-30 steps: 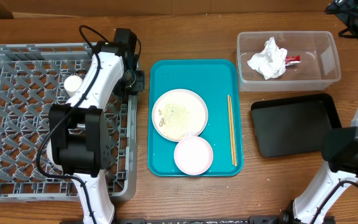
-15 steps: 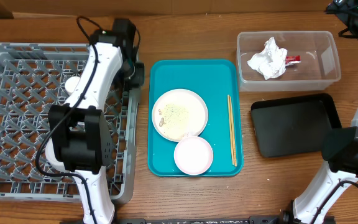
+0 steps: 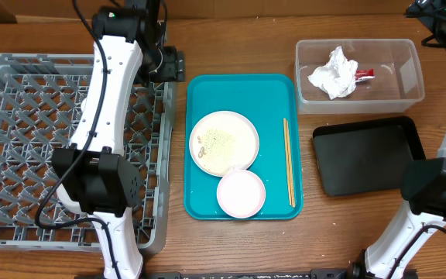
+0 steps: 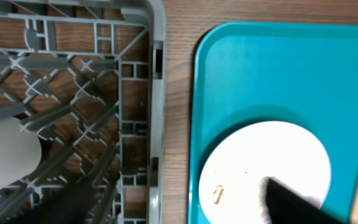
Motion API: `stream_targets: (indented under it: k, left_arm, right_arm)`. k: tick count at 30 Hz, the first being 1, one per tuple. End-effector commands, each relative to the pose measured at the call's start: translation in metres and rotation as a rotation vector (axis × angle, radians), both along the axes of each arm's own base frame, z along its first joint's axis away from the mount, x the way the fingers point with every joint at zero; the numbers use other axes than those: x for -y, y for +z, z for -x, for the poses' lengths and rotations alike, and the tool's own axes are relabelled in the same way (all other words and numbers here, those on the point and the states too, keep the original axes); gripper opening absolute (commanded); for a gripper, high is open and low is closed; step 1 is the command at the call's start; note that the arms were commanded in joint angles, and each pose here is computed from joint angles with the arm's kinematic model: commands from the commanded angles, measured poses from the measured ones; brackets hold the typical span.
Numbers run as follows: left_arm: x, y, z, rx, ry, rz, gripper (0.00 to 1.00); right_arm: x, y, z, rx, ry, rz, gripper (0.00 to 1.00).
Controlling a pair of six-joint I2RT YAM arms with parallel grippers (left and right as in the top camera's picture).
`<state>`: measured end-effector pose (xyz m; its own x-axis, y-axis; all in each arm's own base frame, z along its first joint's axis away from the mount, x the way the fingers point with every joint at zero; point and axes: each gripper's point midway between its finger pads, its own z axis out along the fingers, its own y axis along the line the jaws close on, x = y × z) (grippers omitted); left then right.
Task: Sort waste into correct bins and load items into the dishwasher
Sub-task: 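Move the left arm back right toward the teal tray, then reach the left gripper down to the small pink-rimmed white plate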
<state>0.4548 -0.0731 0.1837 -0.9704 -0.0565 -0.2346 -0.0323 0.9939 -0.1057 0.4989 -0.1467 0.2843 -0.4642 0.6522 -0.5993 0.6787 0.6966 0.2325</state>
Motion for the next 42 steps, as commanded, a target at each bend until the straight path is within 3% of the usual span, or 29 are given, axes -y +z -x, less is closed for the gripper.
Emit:
stream_targets:
  k: [1,9,15,20,24,33,42]
  left_arm:
    - [0.007,0.022,0.001,0.033,-0.019,0.058,0.95]
    - [0.059,0.044,0.022,0.05,-0.305,0.231,0.87]
    - [0.104,0.046,0.039,0.057,-0.471,0.218,0.69]
    - [0.141,0.042,0.057,0.056,-0.581,0.15,0.66]
    - [0.165,0.037,0.074,0.04,-0.646,0.099,0.58]
    - [0.194,0.018,0.12,-0.089,-0.712,0.085,0.58]
    - [0.203,-0.046,0.175,-0.315,-0.762,0.027,0.56]
  right_arm:
    - [-0.002,0.009,0.0,0.022,0.002,0.004,1.0]
    - [-0.002,0.008,0.0,0.021,0.003,0.004,1.0]
    - [-0.002,0.008,0.0,0.021,0.003,0.004,1.0]
    - [-0.002,0.008,0.0,0.021,0.003,0.004,1.0]
    - [-0.002,0.009,0.0,0.021,0.002,0.004,1.0]
    - [-0.002,0.008,0.0,0.021,0.002,0.004,1.0]
    - [-0.002,0.008,0.0,0.021,0.002,0.004,1.0]
